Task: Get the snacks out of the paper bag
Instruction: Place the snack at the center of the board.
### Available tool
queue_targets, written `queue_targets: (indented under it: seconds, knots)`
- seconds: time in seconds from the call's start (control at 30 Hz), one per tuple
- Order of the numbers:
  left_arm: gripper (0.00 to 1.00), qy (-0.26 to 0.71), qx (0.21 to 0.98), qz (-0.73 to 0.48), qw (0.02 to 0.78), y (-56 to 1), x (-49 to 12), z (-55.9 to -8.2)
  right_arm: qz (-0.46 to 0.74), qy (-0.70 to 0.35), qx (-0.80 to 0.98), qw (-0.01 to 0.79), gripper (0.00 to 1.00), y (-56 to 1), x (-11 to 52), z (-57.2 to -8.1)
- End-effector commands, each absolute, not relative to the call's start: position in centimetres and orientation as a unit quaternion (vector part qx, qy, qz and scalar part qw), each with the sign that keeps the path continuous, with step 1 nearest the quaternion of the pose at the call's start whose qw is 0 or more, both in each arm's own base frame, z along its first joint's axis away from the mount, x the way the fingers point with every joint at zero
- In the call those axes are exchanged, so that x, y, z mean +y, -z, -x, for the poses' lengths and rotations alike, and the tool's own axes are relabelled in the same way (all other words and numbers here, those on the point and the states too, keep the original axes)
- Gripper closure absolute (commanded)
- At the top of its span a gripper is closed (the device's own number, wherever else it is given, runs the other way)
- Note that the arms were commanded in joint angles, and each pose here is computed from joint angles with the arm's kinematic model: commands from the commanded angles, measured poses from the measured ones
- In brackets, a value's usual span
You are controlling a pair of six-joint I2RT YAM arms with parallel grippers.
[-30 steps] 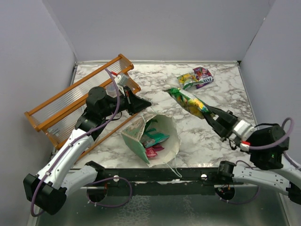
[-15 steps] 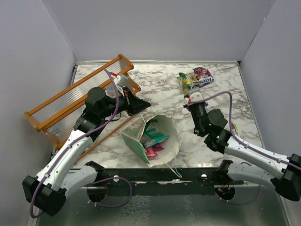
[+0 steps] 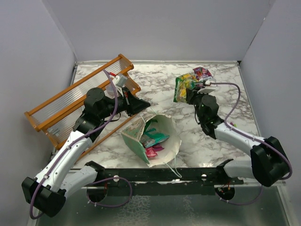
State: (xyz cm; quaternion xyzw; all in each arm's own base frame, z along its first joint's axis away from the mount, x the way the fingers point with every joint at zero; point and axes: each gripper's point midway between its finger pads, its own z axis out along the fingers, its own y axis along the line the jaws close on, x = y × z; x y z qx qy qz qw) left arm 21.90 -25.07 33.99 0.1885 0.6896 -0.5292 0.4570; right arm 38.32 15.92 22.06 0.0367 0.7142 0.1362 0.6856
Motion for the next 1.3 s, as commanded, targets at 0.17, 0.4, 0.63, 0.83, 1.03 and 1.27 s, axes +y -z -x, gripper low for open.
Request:
queue_targets:
  seconds: [0.17,0.4,0.63,0.83,1.03,1.27]
  knots:
    - [1.0,0.538,0.677,-0.19,0.466,-35.1,-25.1,-21.6,-0.232,-0.307,0.6,0.701,0.99,-27.2,13.9,-46.2]
    - [1.0,0.536,0.677,-0.19,0.466,-35.5,-25.0,-21.6,-0.309,-0.344,0.534,0.708,0.99,-26.7,11.4,-53.5]
    - [1.0,0.533,0.68,-0.187,0.467,-35.4,-24.9,-21.6,-0.375,-0.304,0.537,0.691,0.99,-19.4,9.2,-56.3]
    - [1.0,0.534,0.682,-0.185,0.465,-35.3,-24.9,-21.5,-0.41,-0.286,0.571,0.651,0.99,-9.2,7.6,-56.6]
    - [1.0,0.534,0.682,-0.185,0.464,-35.6,-24.8,-21.4,-0.42,-0.257,0.578,0.651,0.99,-7.2,5.9,-54.2]
    - [1.0,0.541,0.681,-0.183,0.458,-35.4,-25.2,-21.7,-0.386,-0.284,0.588,0.652,0.89,-7.5,6.3,-54.4]
